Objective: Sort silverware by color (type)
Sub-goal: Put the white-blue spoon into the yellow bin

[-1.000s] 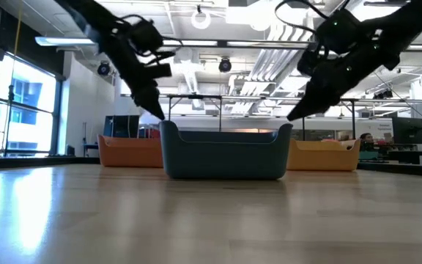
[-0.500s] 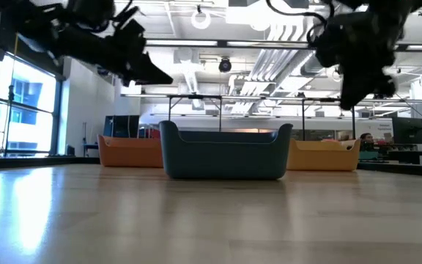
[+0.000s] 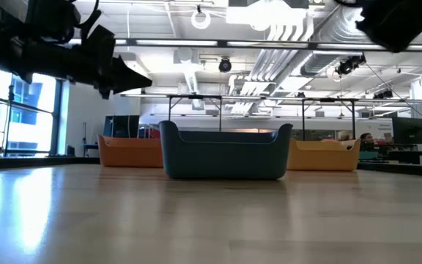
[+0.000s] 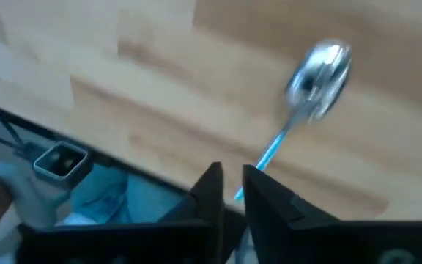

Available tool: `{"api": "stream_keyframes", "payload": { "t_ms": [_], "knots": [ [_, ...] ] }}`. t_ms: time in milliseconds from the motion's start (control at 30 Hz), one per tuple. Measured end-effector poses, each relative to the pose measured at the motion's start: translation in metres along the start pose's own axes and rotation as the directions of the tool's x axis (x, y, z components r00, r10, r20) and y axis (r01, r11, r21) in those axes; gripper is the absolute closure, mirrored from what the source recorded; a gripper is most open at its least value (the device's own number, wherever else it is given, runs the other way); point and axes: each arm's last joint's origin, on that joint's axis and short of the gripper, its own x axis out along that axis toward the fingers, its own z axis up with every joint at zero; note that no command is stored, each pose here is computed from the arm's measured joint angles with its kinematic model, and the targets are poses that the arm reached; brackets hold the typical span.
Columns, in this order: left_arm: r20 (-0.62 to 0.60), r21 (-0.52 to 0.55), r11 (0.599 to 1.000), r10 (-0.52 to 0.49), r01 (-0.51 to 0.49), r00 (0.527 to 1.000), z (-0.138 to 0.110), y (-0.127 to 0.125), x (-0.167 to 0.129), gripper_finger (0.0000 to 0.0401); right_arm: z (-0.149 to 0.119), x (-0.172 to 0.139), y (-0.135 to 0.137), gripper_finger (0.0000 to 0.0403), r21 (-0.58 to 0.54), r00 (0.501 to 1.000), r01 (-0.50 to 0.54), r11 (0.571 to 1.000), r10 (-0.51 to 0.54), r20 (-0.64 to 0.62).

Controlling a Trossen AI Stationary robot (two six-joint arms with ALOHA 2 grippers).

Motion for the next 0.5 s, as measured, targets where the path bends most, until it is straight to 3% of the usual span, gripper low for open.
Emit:
{"api": "stream_keyframes", "payload": {
  "t_ms": [233,500],
  "knots": [
    [-0.047,0.05,0.999,0.004,-0.002,0.999,-0.006,0.0,0.001,0.0401,-0.022,0.048,0.01,0.0271,0.176,0.992,0.126,0.976,-0.128,0.002],
    [-0.059,0.071,0.998,0.006,-0.002,0.998,-0.008,0.001,0.001,0.0401,-0.013,0.074,0.0,0.0262,0.285,0.954,0.24,0.928,-0.279,0.104]
  ]
}}
